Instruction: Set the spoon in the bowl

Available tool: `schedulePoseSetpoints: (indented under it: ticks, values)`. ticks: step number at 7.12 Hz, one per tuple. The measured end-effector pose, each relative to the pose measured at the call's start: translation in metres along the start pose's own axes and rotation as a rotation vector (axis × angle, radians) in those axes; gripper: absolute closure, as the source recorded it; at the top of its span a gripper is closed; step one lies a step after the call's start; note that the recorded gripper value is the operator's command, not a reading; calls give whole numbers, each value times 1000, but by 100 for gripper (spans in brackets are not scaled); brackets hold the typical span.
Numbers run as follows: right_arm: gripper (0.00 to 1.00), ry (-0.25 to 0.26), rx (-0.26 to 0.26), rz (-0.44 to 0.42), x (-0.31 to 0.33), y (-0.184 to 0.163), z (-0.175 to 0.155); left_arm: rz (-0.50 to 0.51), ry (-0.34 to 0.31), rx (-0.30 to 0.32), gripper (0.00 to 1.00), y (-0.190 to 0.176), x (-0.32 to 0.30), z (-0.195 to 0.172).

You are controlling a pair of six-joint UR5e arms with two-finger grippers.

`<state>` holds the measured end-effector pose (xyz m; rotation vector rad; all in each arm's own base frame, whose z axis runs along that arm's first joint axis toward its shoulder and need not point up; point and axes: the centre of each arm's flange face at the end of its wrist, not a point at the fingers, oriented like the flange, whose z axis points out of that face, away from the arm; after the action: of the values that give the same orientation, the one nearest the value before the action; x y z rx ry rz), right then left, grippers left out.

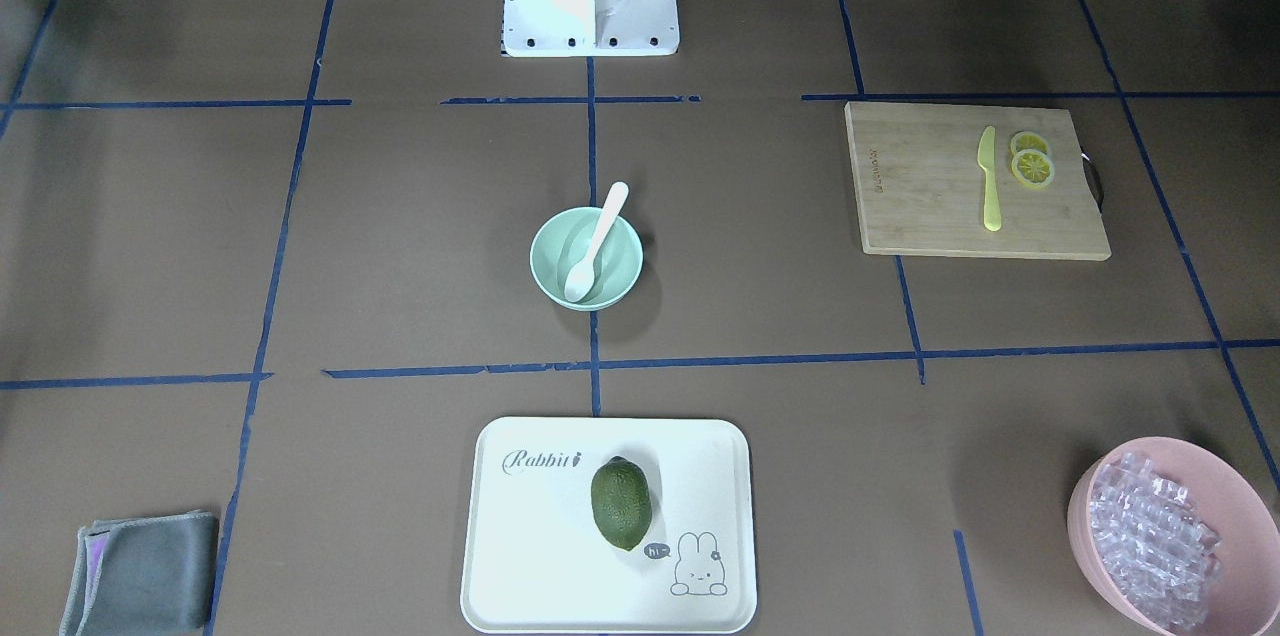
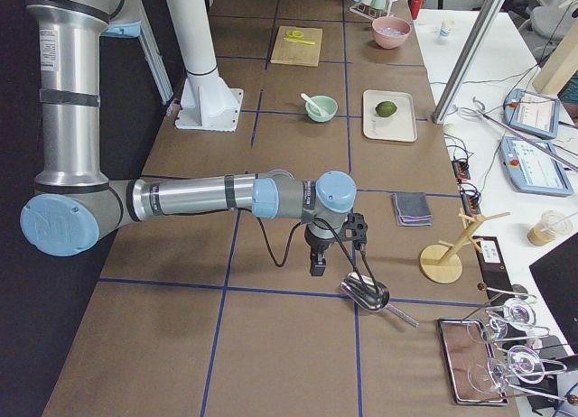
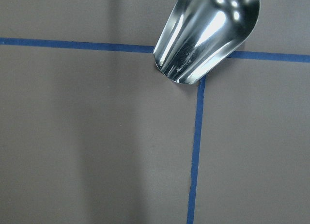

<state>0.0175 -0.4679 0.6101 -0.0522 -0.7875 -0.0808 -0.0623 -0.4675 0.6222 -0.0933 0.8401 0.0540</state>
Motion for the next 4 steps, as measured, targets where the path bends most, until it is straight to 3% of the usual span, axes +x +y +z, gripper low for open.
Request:
schedulePoseSetpoints:
  ticks: [4]
  values:
    - [0, -1, -12, 17, 5, 1, 6, 15, -9, 6, 0, 1, 6, -4]
